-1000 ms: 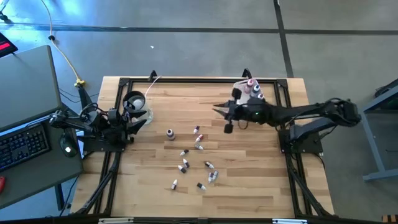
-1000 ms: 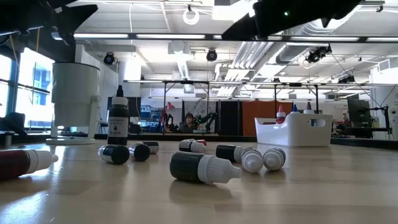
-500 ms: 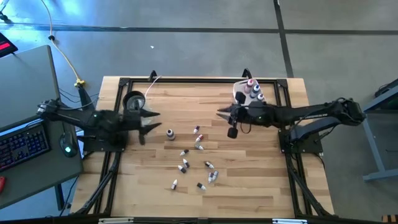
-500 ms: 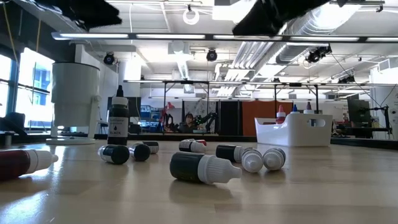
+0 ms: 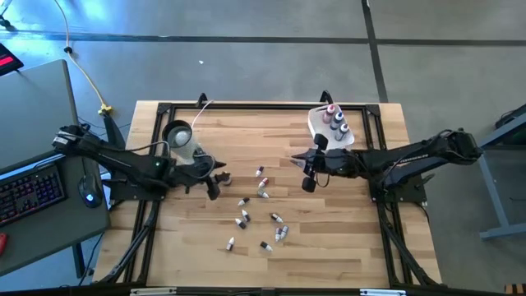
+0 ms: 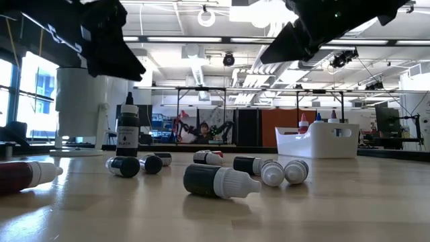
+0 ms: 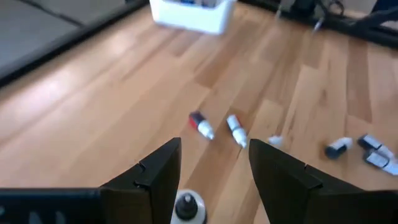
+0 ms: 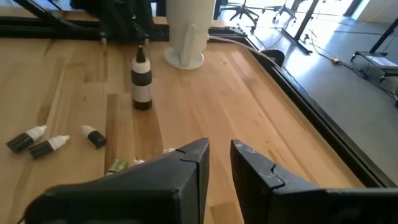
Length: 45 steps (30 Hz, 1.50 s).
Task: Pick & Place food coloring
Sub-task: Put the big black food coloring bottle into the white bin
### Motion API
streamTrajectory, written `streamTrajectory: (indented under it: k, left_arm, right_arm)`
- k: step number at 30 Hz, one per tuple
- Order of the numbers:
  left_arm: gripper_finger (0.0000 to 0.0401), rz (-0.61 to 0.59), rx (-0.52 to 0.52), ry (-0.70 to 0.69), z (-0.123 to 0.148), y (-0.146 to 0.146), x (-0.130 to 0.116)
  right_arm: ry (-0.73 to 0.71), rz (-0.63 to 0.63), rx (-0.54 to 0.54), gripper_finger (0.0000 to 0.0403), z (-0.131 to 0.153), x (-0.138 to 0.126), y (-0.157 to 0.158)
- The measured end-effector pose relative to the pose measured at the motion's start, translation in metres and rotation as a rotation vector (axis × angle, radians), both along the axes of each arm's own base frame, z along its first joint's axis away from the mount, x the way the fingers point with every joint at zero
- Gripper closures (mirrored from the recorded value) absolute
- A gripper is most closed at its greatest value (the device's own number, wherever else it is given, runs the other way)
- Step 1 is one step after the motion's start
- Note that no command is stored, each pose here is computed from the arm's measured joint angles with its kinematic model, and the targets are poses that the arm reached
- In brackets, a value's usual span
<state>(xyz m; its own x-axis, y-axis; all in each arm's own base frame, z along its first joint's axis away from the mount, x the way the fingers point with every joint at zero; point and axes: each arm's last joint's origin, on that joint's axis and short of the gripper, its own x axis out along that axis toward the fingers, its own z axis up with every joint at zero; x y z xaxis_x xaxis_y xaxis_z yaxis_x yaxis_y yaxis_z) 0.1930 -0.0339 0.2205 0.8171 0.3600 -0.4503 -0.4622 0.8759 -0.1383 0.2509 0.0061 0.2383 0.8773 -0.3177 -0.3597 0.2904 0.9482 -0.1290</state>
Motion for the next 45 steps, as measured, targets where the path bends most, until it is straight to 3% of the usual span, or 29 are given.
streamTrajectory:
  k: [16,20,25,27,31,37,41,45]
  left_arm:
    - [0.0219,0.067,0.031,0.161,-0.031,-0.002,0.013]
    - [0.0256,0.07,0.037,0.168,-0.033,-0.002,0.014]
    - [0.0341,0.074,0.038,0.161,-0.032,-0.002,0.014]
    - [0.0373,0.079,0.036,0.146,-0.031,-0.002,0.015]
    - [0.0376,0.073,0.03,0.036,-0.023,-0.004,0.022]
    - [0.0374,0.008,0.105,-0.166,0.001,-0.003,0.035]
    - [0.0374,-0.027,0.094,-0.222,0.023,0.016,0.046]
    - [0.0374,-0.063,0.044,-0.259,0.043,0.043,0.071]
  right_arm:
    - [-0.006,-0.002,0.006,0.0344,0.0,0.0,0.0]
    - [-0.006,-0.002,0.006,0.0344,0.001,0.0,0.0]
    - [-0.006,-0.003,0.006,0.0344,0.001,0.0,0.0]
    - [-0.007,-0.003,0.007,0.0344,0.001,0.0,0.0]
    - [-0.038,-0.025,0.083,0.0344,0.002,-0.001,0.0]
    - [-0.083,0.067,0.189,0.0344,0.022,-0.024,0.018]
    - [-0.03,0.094,0.217,0.0344,0.029,-0.053,0.035]
    - [0.12,0.055,0.284,0.0344,0.017,-0.076,0.048]
